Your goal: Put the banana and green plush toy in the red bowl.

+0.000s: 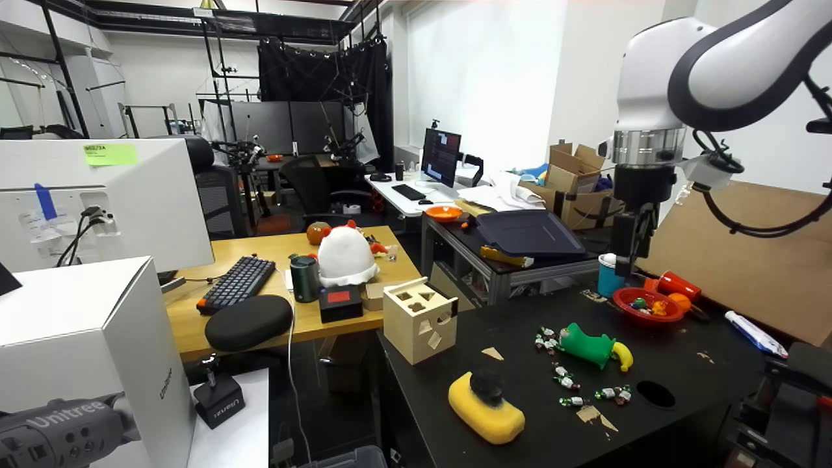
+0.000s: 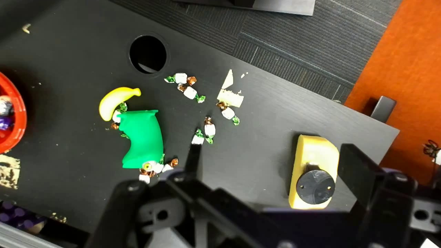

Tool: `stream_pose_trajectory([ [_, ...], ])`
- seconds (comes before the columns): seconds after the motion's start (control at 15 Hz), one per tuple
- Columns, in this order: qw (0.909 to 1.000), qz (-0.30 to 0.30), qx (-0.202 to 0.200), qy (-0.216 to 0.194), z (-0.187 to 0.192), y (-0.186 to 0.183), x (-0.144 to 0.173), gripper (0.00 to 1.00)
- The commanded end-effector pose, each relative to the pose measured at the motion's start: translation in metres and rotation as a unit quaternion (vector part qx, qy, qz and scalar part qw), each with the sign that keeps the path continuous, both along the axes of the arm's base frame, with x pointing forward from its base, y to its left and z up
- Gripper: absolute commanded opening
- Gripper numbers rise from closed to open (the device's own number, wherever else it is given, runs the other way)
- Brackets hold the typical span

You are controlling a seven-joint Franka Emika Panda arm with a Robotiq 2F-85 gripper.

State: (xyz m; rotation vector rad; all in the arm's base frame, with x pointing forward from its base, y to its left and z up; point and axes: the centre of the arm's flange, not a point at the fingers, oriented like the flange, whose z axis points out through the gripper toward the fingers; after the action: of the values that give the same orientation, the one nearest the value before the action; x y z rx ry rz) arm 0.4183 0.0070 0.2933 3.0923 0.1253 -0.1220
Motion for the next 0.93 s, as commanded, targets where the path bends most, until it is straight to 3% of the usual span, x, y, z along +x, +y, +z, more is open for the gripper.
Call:
stream_pose_trajectory([
  [0.0, 0.9993, -0.037, 0.000, 0.011, -0.025, -0.005, 0.032, 1.00],
  [0.53, 0.9896, -0.137, 0.010, 0.042, -0.079, -0.025, 0.067, 1.00],
  [0.87, 0.9684, -0.243, 0.030, 0.044, -0.111, -0.061, 0.087, 1.00],
])
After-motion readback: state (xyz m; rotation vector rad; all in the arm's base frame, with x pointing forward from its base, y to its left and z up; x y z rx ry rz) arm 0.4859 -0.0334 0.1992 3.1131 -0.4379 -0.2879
